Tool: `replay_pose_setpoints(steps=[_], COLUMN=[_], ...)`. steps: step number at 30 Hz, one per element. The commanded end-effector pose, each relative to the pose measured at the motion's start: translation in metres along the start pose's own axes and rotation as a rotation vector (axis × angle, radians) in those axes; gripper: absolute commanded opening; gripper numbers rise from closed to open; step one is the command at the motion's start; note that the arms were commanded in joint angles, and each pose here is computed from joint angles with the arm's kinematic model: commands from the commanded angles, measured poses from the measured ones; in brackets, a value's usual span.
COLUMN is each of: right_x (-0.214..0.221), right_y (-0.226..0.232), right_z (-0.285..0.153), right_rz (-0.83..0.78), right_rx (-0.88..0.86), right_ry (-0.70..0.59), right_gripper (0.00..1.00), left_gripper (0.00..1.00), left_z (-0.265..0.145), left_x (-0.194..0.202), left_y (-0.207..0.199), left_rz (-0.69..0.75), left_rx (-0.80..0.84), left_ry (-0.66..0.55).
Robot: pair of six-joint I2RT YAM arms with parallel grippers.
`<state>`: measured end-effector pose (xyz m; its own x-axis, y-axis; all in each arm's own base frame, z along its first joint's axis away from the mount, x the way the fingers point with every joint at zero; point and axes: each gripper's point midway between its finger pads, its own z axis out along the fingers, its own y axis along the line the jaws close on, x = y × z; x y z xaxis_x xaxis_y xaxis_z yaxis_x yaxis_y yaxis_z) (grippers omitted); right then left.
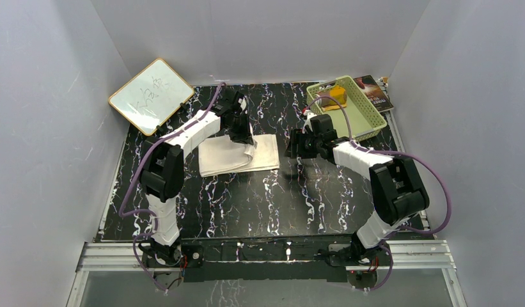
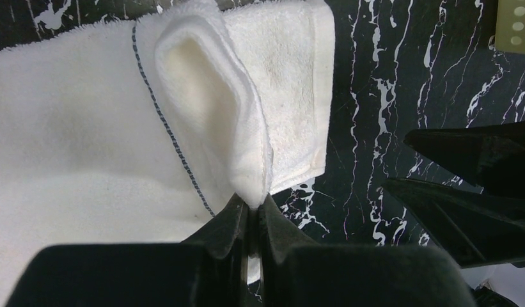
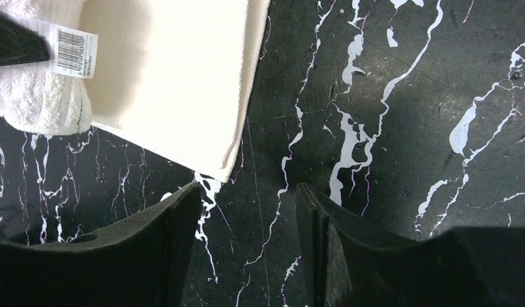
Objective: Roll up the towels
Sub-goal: Fold the towel at the center of the board.
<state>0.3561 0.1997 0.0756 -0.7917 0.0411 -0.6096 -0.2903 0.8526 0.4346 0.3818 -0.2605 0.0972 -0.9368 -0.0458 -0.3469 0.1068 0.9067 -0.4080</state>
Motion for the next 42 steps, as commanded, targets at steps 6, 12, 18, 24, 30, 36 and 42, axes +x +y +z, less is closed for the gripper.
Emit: replay_pose_setpoints(steps=[6,12,18,24,30,36,42], right_x=[-0.025,-0.023,-0.021,-0.02,-0.019,-0.017,-0.016], right_y=[0.009,0.008,0.007,0.007,0.006,0.005,0.004], right_z=[0.001,0.004,0.005,0.007,0.007,0.008,0.009], right_rz=[-0.044,-0.037,-0.04,-0.037,-0.038,-0.036,-0.037], right_rx=[-0.024,-0.025,-0.021,-0.025,-0.02,-0.021,-0.016], right_ry=[-0.061,-0.054,-0.05,-0.045,-0.043,-0.038,-0.035], right_gripper=[0.54,0.54,0.54,0.54,0.54,0.54,0.55], left_gripper=[0.0,0.0,0.0,0.0,0.0,0.0,0.0], left_z=[-0.029,-0.044,-0.042,-0.046,-0.048,-0.044,-0.026], left_x=[-0.019,-0.027,-0.024,-0.024,-0.022,-0.02,-0.011], left_y=[-0.034,-0.042,-0.043,-0.053,-0.056,-0.055,-0.053], left_rz=[0.031,0.046,0.05,0.064,0.071,0.072,0.06], left_rx=[0.049,0.054,0.05,0.065,0.065,0.06,0.074], left_ry=[-0.073,-0.106,-0.096,-0.097,-0.087,-0.074,-0.04])
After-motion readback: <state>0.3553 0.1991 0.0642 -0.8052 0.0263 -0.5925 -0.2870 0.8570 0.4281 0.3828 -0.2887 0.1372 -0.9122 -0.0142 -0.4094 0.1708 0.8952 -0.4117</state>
